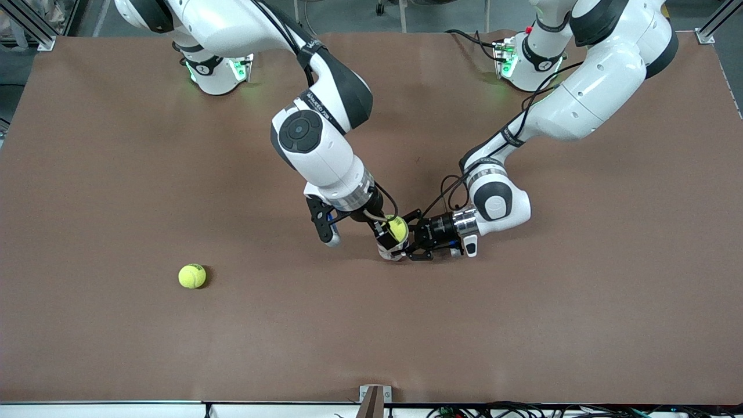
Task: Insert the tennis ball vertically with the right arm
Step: 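Push the ball into the can opening with the right gripper and release, then move the right gripper to the second tennis ball and grasp it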
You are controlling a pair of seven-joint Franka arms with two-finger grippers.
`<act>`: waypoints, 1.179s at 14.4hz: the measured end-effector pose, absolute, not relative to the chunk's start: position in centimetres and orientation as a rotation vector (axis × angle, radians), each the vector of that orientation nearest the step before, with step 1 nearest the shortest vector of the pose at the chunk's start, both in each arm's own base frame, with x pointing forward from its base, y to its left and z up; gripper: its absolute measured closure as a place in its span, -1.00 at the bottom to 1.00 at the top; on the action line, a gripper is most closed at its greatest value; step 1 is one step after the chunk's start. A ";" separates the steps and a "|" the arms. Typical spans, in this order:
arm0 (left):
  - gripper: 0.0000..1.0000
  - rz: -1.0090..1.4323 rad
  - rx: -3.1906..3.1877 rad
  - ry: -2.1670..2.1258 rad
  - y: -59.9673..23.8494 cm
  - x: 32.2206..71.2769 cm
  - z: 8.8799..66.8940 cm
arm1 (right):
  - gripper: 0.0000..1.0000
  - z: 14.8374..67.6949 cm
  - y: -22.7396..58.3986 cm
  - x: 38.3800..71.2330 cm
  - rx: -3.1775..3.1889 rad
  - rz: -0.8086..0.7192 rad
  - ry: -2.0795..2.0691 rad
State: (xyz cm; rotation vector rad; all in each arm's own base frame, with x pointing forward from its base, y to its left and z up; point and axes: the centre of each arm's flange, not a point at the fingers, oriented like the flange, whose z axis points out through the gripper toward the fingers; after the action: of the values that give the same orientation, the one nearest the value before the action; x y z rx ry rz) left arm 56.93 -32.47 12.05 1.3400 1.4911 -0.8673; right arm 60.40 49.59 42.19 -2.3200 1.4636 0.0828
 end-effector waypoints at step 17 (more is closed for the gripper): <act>-0.37 -0.871 1.335 1.482 -32.6 57.1 12.1 | -1.00 41.7 31.2 68.7 -2.770 0.038 1.166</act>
State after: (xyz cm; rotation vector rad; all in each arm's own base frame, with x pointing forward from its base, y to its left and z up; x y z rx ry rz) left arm 57.12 -32.56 12.15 1.3348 1.4824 -0.8711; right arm 68.74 31.23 41.74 -2.7705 1.1658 0.0377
